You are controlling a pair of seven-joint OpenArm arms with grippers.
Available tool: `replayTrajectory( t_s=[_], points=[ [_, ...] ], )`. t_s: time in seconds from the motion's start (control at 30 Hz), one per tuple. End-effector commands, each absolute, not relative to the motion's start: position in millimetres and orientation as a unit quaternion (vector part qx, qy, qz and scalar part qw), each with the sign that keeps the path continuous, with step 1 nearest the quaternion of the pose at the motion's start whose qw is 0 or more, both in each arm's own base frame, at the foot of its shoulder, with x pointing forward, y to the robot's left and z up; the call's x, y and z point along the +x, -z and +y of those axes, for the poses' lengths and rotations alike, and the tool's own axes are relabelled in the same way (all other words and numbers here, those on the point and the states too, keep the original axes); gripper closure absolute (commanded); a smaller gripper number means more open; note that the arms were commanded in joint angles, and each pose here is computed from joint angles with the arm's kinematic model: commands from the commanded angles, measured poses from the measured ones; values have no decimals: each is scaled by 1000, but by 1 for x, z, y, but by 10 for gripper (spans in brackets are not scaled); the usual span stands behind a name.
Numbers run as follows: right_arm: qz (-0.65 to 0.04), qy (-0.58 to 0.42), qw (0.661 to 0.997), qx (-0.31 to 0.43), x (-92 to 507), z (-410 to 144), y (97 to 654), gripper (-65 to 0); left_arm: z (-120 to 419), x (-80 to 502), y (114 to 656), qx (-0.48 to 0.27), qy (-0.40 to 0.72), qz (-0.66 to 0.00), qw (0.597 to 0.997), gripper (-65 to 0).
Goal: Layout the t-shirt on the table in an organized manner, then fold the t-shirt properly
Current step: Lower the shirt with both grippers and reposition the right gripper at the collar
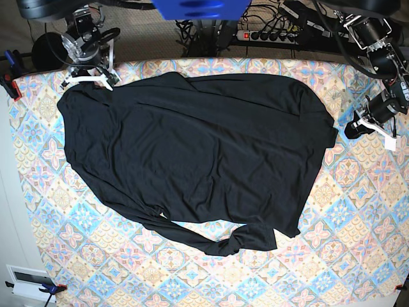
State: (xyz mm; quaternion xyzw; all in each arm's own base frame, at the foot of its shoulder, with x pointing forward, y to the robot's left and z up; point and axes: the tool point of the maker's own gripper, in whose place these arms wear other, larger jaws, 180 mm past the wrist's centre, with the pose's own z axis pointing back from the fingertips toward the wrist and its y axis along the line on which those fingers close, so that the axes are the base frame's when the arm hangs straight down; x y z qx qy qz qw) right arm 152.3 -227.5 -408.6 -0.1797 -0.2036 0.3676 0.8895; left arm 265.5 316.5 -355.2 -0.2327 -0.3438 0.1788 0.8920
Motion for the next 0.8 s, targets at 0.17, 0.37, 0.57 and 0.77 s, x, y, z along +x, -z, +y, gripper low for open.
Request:
replayTrajectory(
  t_s=[0.17, 0.37, 0.57, 0.77],
  points=[
    [-291, -196, 932, -88, 175, -231, 386, -209, 324, 272, 343, -225, -171, -363, 888, -1],
    [-394, -10, 916, 70, 216, -244, 334, -209, 325, 272, 344, -220, -170, -360, 891, -1],
    [-417, 72, 892, 161, 225, -256, 313, -209, 309, 274, 351, -229, -149, -345, 898, -1],
    [-380, 119, 898, 189, 213, -264, 343, -211, 307, 275, 351, -230, -148, -344, 898, -1]
  ],
)
